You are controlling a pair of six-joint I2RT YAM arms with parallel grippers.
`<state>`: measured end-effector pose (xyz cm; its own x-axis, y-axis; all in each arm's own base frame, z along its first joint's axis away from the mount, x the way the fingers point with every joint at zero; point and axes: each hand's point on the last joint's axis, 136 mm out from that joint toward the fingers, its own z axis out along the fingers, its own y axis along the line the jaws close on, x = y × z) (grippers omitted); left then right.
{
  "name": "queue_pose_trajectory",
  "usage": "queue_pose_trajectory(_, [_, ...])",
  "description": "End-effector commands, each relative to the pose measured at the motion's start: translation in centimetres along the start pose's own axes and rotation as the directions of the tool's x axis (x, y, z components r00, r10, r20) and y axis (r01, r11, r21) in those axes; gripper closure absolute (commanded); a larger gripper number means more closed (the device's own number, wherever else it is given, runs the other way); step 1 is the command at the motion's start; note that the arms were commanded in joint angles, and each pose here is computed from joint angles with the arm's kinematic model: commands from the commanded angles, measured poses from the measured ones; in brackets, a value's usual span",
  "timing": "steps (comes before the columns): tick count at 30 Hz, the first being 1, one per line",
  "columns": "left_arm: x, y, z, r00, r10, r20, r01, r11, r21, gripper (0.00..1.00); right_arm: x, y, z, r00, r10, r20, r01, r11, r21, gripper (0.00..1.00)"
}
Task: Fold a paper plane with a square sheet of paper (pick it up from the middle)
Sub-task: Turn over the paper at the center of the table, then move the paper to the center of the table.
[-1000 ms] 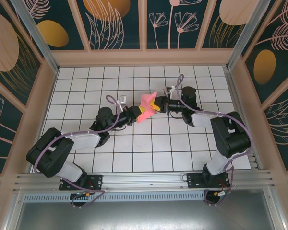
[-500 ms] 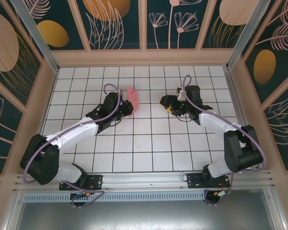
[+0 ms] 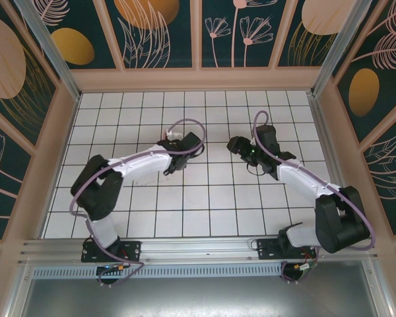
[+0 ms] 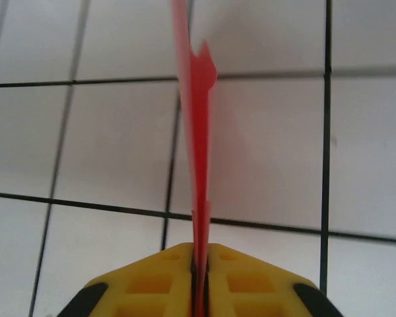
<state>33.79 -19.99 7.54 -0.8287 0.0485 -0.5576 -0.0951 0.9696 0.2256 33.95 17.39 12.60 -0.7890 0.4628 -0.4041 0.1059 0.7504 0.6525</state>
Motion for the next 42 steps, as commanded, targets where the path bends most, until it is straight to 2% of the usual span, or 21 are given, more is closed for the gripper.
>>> queue_pose_trajectory(1, [0.1,-3.4,-0.4,1.000,0.001,-0.023,0.003,0.986,0.165,0.47,0.0,-1.6,-0.7,0.999,0.016,0.042,-0.019,0.997,0.071,0.32])
queue_pose_trajectory(3, [-0.9,-5.9,-1.7,0.998,-0.065,-0.003,0.062,0.939,0.338,0.29,0.1,-1.7,-0.7,0.998,0.021,0.052,-0.024,0.998,0.061,0.34])
queue_pose_trajectory(5, [-1.9,-7.1,-3.0,0.993,-0.118,-0.002,0.106,0.882,0.460,0.21,0.3,-1.4,-0.7,0.998,0.019,0.054,-0.021,0.999,0.030,0.34])
queue_pose_trajectory(7, [-3.3,-7.1,-4.3,0.986,-0.169,0.002,0.142,0.832,0.536,0.16,0.7,-0.9,-0.3,1.000,0.010,0.028,-0.010,1.000,0.001,0.34])
queue_pose_trajectory(8, [-3.9,-6.7,-4.6,0.980,-0.198,0.000,0.164,0.811,0.562,0.09,1.0,-0.5,0.1,1.000,0.001,0.011,-0.001,1.000,-0.011,0.34])
queue_pose_trajectory(10, [-4.5,-5.4,-4.4,0.967,-0.253,-0.020,0.216,0.778,0.589,0.02,1.9,0.5,1.0,0.999,-0.030,-0.023,0.030,0.999,-0.032,0.35])
queue_pose_trajectory(13, [-5.2,-2.0,-3.9,0.931,-0.363,-0.027,0.309,0.749,0.586,0.02,3.8,2.9,2.4,0.993,-0.090,-0.075,0.084,0.994,-0.073,0.40])
queue_pose_trajectory(20, [-4.3,6.8,-1.9,0.840,-0.540,0.054,0.475,0.780,0.408,0.01,10.4,9.7,7.0,0.951,-0.227,-0.210,0.196,0.968,-0.157,0.60])
queue_pose_trajectory(24, [-3.1,10.6,-1.5,0.751,-0.656,0.070,0.590,0.715,0.374,0.02,14.3,11.9,9.5,0.913,-0.299,-0.279,0.263,0.952,-0.159,0.67])
queue_pose_trajectory(27, [-2.4,11.9,-1.7,0.713,-0.697,0.076,0.626,0.681,0.380,0.02,16.8,12.9,11.3,0.883,-0.331,-0.334,0.296,0.943,-0.152,0.69])
queue_pose_trajectory(32, [-1.9,12.5,-1.7,0.698,-0.712,0.072,0.642,0.667,0.377,0.02,19.7,12.9,13.9,0.833,-0.370,-0.413,0.353,0.928,-0.119,0.73])
queue_pose_trajectory(37, [-1.6,12.3,-1.6,0.700,-0.711,0.060,0.642,0.664,0.384,0.02,20.4,9.9,14.5,0.781,-0.411,-0.470,0.443,0.895,-0.045,0.72])
queue_pose_trajectory(40, [-1.5,12.0,-1.4,0.708,-0.705,0.048,0.637,0.666,0.389,0.02,20.8,7.2,13.7,0.705,-0.482,-0.519,0.543,0.839,-0.041,0.74])
queue_pose_trajectory(42, [-1.4,11.6,-1.3,0.719,-0.694,0.037,0.628,0.671,0.395,0.01,21.1,4.5,12.7,0.622,-0.546,-0.561,0.628,0.776,-0.060,0.77])
